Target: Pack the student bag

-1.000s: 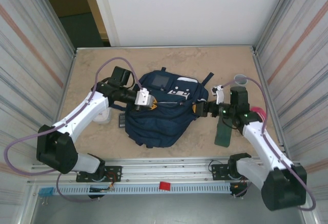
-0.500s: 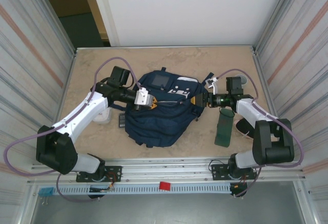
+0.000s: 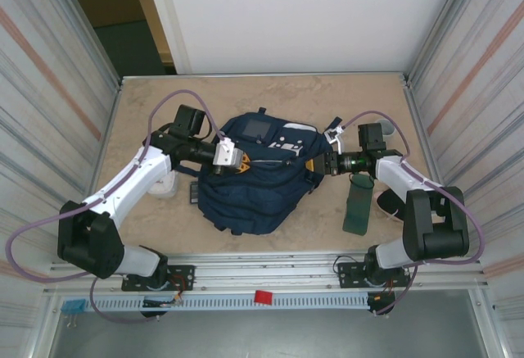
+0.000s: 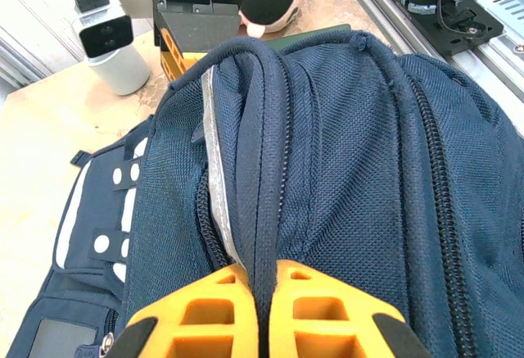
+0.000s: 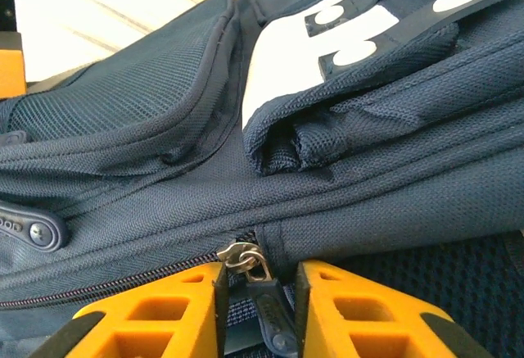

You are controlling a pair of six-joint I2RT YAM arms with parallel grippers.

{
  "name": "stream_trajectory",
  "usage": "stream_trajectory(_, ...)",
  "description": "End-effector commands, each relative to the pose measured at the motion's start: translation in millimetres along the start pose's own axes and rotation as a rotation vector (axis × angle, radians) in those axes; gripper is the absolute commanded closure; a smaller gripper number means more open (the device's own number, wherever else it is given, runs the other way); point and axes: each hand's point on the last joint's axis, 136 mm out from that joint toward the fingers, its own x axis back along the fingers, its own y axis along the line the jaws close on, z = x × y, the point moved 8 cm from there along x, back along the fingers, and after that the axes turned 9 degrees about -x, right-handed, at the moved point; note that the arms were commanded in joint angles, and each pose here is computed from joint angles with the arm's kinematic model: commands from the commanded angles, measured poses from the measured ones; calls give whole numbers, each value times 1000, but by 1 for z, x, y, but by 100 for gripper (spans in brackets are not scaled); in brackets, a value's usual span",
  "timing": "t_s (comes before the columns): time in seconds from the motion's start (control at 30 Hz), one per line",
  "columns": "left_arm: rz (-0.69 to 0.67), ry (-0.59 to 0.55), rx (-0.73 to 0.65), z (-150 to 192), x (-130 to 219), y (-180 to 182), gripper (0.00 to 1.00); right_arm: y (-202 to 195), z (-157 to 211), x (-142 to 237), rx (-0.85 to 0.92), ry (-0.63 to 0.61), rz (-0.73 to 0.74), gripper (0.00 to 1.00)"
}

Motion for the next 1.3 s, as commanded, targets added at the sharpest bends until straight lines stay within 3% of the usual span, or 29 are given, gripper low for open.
stream_trajectory(0.0,-64,-124,-114,-26,10,13,100,16,-3,0,45,11,-64,79)
stream_trajectory(0.27,-73,-102,-104,-23,9,13,100,21,-3,0,57,1,-53,90)
stream_trajectory(0.47,-82,-114,-99,-24,10,15,100,16,-7,-4,47,-32,-21,79)
stream_trajectory(0.57,-106,-103,-76,-23,9,18,100,16,-8,-5,41,-38,-6,88)
stream_trajectory(0.7,-147,-48,-10,-16,8,24,100,27,-9,2,59,-69,11,100)
stream_trajectory(0.97,-238,110,78,-8,3,34,100,65,2,9,111,-72,7,100)
stream_trajectory(1.27,-332,192,139,-10,-11,43,100,98,24,-14,103,-13,-5,100)
